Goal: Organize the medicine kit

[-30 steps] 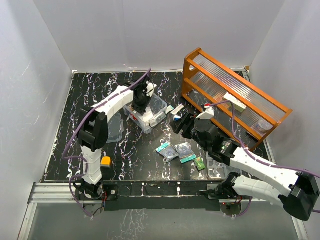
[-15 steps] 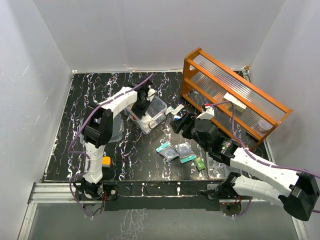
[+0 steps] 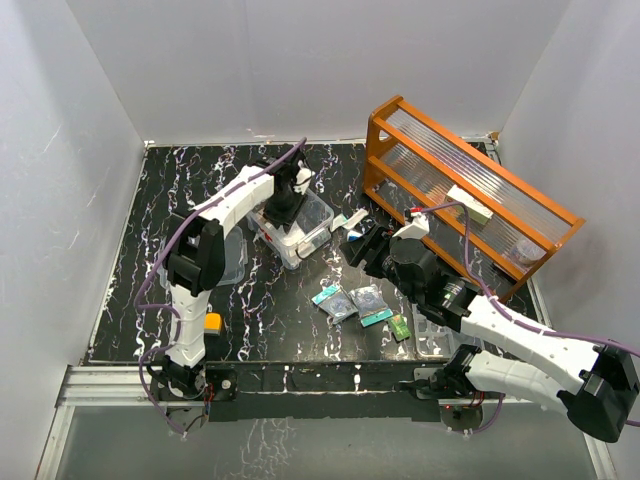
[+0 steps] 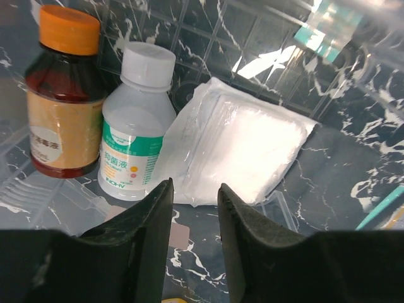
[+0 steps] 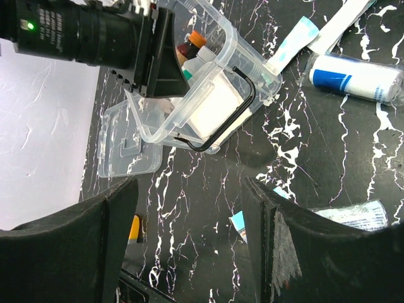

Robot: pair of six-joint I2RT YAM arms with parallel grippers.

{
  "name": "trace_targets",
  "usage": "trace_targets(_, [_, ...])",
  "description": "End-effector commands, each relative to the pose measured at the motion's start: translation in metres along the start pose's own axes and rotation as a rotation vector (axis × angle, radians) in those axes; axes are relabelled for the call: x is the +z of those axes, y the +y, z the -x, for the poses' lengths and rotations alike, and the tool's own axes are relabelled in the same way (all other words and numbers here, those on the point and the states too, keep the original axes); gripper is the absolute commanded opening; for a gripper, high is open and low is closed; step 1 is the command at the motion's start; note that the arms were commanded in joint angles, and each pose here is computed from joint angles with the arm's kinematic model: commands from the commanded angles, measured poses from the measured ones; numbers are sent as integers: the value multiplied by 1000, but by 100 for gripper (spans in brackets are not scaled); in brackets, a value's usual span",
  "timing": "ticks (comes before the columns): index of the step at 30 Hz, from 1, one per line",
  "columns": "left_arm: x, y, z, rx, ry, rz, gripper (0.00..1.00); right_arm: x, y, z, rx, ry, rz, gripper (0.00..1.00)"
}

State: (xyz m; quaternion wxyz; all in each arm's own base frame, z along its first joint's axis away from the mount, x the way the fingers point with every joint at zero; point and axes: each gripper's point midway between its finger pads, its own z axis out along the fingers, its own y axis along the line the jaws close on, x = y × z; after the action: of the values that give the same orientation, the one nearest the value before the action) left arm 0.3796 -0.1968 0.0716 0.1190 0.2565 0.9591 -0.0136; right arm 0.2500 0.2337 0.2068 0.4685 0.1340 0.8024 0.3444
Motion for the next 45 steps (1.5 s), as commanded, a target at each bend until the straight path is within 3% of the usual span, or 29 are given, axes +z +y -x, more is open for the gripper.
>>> trace_targets(1, [-37,-4,18,-18,-80,-23,31,-3,12,12,29,-39,41,65])
trace_targets(7, [-21,-14,17,-36,-75,-72,26,-3,10,10,29,-34,37,65])
trace_targets(12, [2,-14,12,-76,-53,-64,6,-4,8,10,24,-35,31,65])
trace_targets(16, [16,-9,-1,-106,2,-15,2,-5,7,12,21,-42,27,65])
trace_targets(25, [32,-10,-19,-123,38,26,0,-3,5,10,13,-40,19,65])
trace_targets(31, [28,-12,-17,-138,-10,25,0,-3,5,12,13,-45,18,65])
trace_targets(40, [-17,-15,16,-173,-234,-13,2,-2,5,9,10,-35,18,65])
trace_targets(45, [-61,-15,32,-213,-369,-32,17,-2,-1,5,-10,-15,-10,66])
